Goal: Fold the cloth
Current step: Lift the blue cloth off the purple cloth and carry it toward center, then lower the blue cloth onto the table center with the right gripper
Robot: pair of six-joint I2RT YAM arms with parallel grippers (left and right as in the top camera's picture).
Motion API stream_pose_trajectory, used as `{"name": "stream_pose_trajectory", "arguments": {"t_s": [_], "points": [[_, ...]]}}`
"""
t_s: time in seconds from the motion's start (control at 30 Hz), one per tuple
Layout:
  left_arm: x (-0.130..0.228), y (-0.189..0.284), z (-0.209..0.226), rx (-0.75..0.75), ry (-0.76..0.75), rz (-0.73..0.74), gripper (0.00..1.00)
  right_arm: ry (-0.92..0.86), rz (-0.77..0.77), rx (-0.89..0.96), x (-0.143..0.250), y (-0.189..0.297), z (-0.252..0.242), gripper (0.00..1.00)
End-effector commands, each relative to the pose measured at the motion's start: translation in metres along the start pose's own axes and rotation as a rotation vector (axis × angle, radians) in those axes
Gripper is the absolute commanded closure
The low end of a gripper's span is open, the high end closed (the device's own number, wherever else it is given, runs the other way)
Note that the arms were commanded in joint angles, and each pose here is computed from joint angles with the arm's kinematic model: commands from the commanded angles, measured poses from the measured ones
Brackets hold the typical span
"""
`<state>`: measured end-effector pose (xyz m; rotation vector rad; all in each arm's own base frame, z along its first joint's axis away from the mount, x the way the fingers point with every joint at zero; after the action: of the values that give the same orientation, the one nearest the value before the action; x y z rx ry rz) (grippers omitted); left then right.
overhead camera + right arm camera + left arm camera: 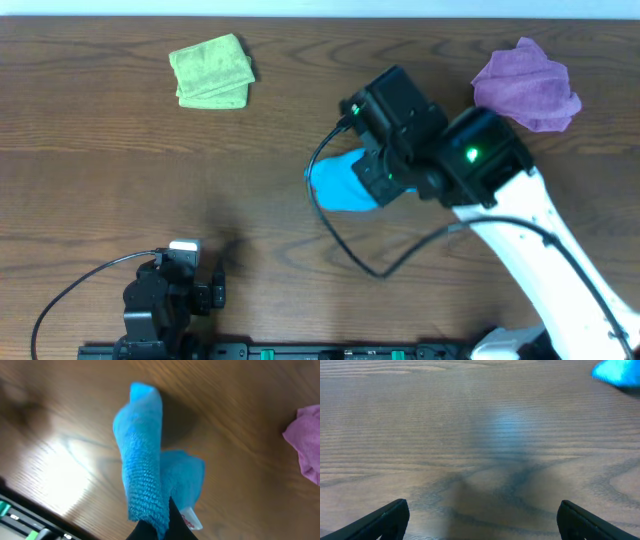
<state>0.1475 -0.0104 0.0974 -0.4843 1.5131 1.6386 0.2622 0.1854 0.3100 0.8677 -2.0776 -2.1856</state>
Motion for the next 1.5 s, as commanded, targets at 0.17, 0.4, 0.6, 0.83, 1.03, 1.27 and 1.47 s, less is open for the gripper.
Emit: {"name": "stream_pose_trajectory", "arguments": {"t_s": [0.17, 0.4, 0.6, 0.83, 1.03, 1.27, 1.47], "points": [[0.012, -0.001, -0.003, 0.011, -0.027, 0.047, 0.05, 0.188, 0.037, -0.187, 0.035, 0.031, 0.037, 0.99], [0.008, -0.001, -0.002, 0.005, -0.028, 0.030, 0.05, 0.373, 0.061, -0.422, 0.079, 0.070, 0.085, 0.99], [0.005, -0.001, -0.001, 0.000, -0.029, 0.016, 0.05, 0.428, 0.098, -0.485, 0.085, 0.051, 0.101, 0.98], [0.005, -0.001, -0.001, 0.000, -0.029, 0.017, 0.05, 0.210, 0.132, -0.114, 0.059, -0.092, 0.014, 0.99], [0.005, -0.001, -0.001, 0.001, -0.017, 0.016, 0.05, -0.361, -0.002, 0.326, 0.018, -0.164, -0.160, 0.62], [0.005, -0.001, -0.001, 0.001, -0.017, 0.016, 0.05, -0.503, -0.094, 0.192, -0.004, -0.136, -0.189, 0.11], [0.001, -0.001, 0.000, -0.004, -0.019, 0.001, 0.04, -0.421, 0.023, -0.189, 0.008, -0.129, -0.120, 0.21]]}}
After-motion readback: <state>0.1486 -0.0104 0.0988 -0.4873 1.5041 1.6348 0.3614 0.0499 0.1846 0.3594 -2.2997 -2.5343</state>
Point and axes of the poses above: each gripper's point midway between its finger pads, its own y axis back along the fingers, its own z axis along the line the jaws close on, x = y × z, the point moved 3 cm from there along y, back along the fingers, and after that the axes turned 13 degrees about -y, right-handed, at the moved point
